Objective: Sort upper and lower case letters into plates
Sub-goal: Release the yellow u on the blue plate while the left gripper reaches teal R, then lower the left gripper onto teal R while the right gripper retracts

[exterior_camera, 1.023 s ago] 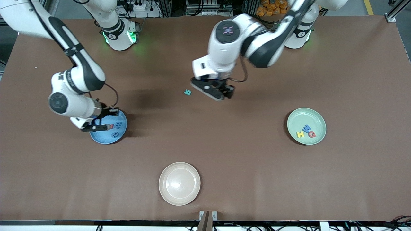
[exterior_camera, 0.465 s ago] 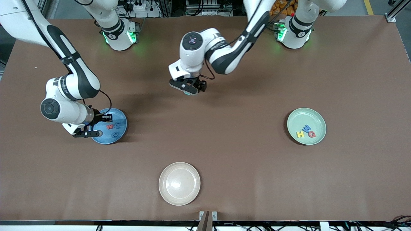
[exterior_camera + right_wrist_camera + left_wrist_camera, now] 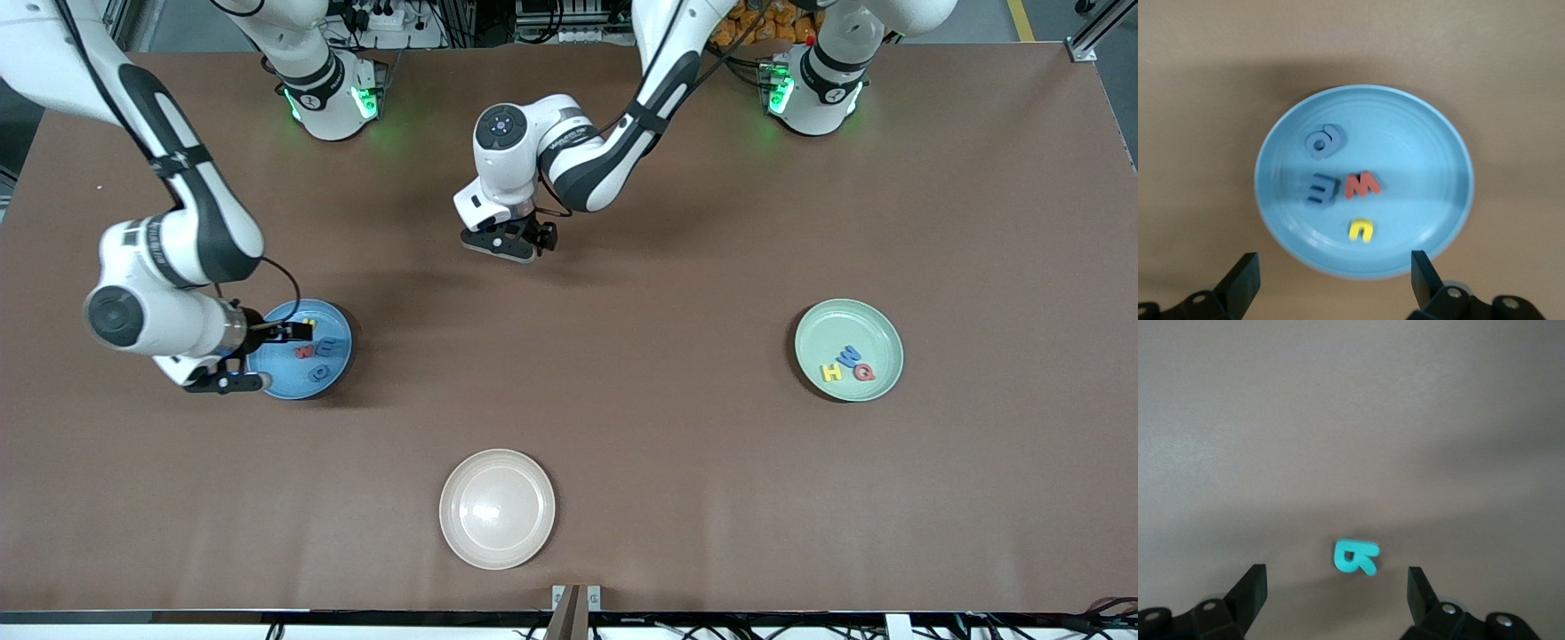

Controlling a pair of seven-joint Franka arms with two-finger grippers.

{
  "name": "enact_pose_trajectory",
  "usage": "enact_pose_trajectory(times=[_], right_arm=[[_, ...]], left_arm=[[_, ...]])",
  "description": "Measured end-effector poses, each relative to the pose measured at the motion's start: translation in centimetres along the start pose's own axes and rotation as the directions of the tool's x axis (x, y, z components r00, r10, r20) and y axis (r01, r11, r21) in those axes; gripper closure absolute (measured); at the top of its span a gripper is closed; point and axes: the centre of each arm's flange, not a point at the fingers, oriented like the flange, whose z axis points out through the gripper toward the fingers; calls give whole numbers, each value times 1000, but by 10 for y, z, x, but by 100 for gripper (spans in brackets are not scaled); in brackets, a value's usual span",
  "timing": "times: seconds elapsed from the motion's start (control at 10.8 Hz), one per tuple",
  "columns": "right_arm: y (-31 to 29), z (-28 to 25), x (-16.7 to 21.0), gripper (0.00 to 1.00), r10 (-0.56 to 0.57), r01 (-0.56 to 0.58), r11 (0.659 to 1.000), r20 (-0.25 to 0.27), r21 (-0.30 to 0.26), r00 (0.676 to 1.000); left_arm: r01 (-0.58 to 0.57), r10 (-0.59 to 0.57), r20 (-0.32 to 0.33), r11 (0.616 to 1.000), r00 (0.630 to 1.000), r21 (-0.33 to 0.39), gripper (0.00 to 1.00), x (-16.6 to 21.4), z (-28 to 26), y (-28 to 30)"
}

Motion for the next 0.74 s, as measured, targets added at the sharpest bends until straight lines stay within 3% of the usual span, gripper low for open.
enact_pose_trajectory(times=[0.19,0.47,0.74], right_arm=[[9,-48,3,0,29,-29,1000,15,1,999],[17,-129,-4,0,64,-64,998,-9,-28,998],[7,-222,-47,0,82,-89,995,-114,-55,990]], left_arm=[[-1,2,-16,1000,1000,4,8,-1,4,3],[9,-8,-19,1000,1000,10,8,3,8,-2],[7,-7,-22,1000,1000,7,8,3,16,-1]])
